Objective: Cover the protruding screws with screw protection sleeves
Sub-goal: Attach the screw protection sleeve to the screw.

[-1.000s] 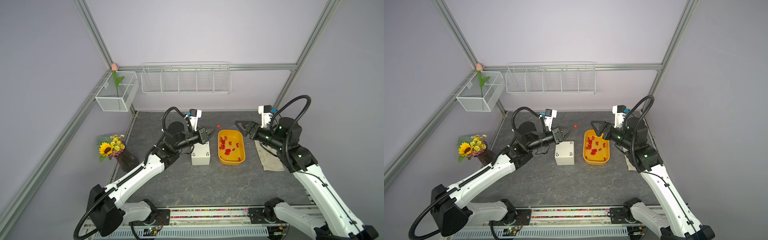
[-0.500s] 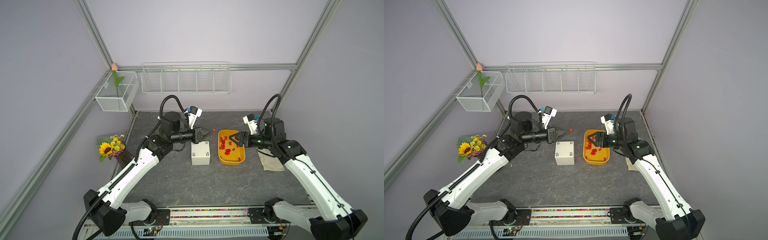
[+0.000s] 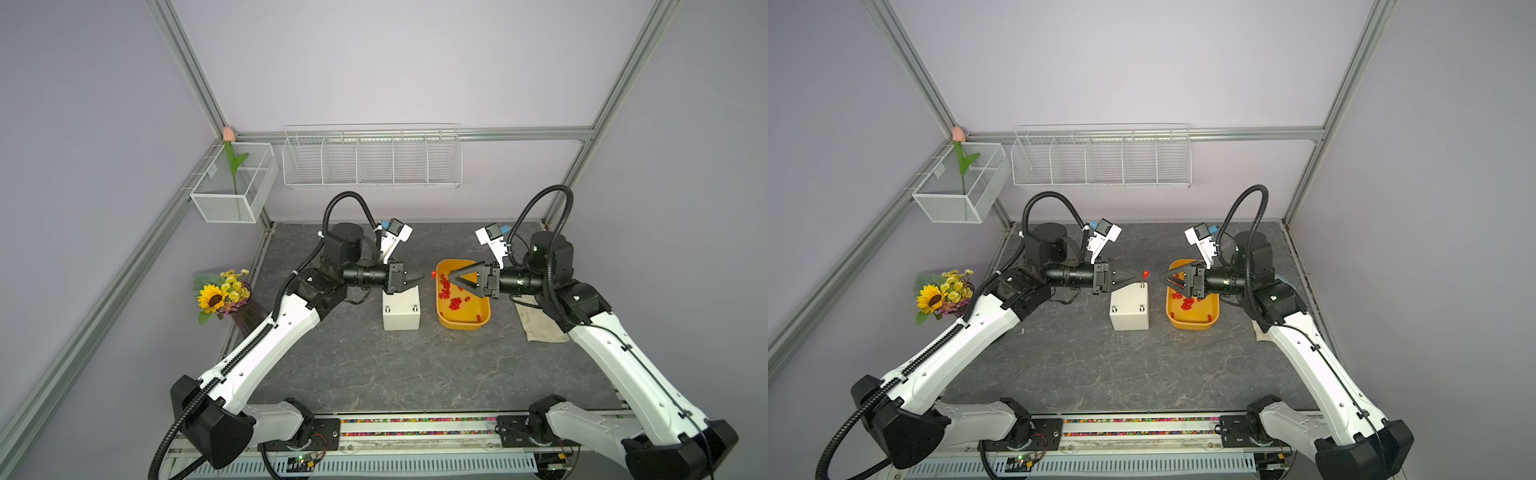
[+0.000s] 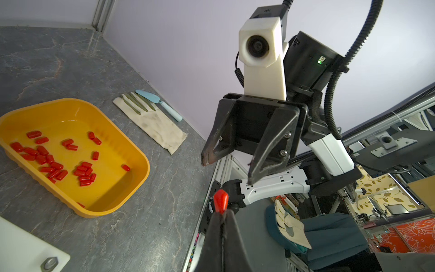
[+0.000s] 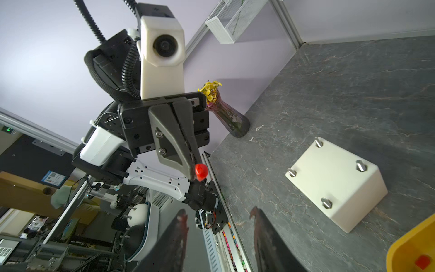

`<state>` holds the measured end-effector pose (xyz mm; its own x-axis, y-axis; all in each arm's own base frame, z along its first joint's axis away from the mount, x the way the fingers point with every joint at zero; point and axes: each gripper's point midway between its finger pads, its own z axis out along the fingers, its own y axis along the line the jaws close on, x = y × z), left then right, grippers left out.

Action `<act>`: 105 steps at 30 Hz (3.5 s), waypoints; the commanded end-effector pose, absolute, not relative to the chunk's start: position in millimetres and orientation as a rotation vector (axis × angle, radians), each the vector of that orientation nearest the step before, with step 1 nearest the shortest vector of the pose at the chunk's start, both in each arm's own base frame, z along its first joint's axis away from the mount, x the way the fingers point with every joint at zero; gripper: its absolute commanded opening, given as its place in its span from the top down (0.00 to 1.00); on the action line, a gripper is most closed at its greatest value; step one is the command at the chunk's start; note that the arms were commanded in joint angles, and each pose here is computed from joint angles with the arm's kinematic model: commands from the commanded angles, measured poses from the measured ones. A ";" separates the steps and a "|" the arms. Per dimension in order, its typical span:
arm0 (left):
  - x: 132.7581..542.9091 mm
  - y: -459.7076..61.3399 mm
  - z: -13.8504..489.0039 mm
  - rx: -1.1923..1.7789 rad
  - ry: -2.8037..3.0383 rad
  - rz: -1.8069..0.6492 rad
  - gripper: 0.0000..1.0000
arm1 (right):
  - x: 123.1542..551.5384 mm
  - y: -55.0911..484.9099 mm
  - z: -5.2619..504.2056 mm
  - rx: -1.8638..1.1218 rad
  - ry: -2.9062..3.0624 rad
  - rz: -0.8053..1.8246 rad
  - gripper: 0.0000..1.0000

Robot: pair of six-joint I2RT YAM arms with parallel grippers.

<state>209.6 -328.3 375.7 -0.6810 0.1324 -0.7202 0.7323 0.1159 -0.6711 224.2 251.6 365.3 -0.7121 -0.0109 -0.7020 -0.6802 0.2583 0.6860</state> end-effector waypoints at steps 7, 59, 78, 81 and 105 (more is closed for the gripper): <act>202.2 -327.6 377.8 0.871 1.873 -1.646 1.00 | 216.6 267.8 394.4 -0.711 1.839 1.568 0.53; 196.4 -329.3 387.1 0.877 1.840 -1.647 1.00 | 215.9 274.0 389.5 -0.746 1.863 1.496 0.93; 221.6 -314.5 403.4 0.545 1.751 -1.609 0.58 | 231.8 257.4 406.6 -0.505 1.798 1.444 0.94; 226.6 -314.8 405.9 0.478 1.711 -1.622 0.55 | 235.8 256.6 406.0 -0.438 1.791 1.441 0.93; 216.3 -339.8 417.0 0.527 1.646 -1.689 0.65 | 232.8 270.3 406.6 -0.416 1.739 1.517 0.93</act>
<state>219.1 -336.9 404.0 -0.6833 -0.1971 -0.7030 0.7009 0.0926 -0.7072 236.1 268.6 404.0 -0.6493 0.2293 -0.7252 -0.6773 0.2594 0.6884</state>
